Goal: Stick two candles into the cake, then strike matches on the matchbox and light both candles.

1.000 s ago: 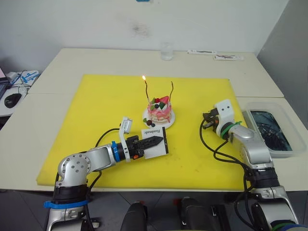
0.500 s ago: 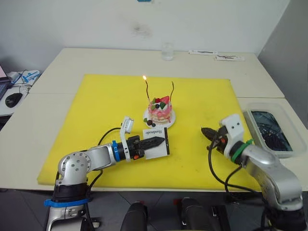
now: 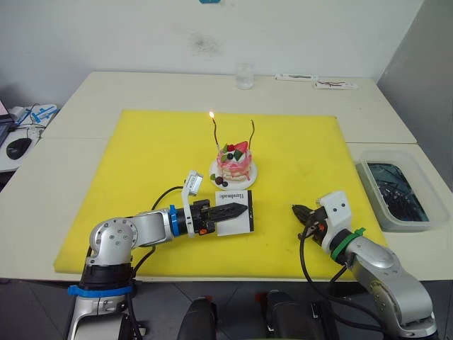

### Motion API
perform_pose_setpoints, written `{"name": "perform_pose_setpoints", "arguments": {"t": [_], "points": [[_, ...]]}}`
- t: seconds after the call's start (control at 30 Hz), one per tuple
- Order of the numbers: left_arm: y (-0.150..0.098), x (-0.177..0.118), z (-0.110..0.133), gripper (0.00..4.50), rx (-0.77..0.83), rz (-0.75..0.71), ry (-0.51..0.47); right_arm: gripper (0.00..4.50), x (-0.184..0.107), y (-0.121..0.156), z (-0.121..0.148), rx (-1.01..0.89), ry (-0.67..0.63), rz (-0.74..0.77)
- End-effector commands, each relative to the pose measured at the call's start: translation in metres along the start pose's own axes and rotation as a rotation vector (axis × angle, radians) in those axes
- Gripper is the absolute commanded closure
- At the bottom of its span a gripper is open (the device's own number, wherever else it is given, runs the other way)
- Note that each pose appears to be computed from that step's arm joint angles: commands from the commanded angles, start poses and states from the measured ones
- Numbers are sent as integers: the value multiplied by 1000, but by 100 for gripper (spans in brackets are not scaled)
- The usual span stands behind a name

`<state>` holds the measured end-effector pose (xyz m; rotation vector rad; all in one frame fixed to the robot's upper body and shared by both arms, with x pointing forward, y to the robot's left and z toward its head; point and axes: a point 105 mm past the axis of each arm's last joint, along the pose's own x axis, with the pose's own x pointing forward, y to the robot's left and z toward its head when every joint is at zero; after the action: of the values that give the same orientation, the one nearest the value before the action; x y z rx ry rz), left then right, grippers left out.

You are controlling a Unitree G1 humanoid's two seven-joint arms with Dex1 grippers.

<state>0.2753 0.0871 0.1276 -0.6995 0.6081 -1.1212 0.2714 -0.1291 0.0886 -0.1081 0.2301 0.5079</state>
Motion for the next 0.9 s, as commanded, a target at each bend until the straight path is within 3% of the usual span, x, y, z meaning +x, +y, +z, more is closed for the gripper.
{"name": "perform_pose_setpoints", "arguments": {"t": [0.03,0.1,0.6,0.7,0.87,0.9], "points": [[-6,-1,4,450,27,-19,13,281,-1,0,3,-39,-46,-4],[-5,-3,3,450,25,-14,20,212,-2,1,2,-46,-61,-2],[-5,-3,4,450,29,-11,23,212,7,-8,-9,-61,-96,-54],[-5,-3,4,450,29,-10,22,273,8,-7,-14,-57,-76,-57],[-5,-3,4,450,31,-10,18,448,7,-4,-21,-42,-38,-57],[-5,-3,5,450,31,-9,16,448,7,-4,-23,-44,-29,-57]]}}
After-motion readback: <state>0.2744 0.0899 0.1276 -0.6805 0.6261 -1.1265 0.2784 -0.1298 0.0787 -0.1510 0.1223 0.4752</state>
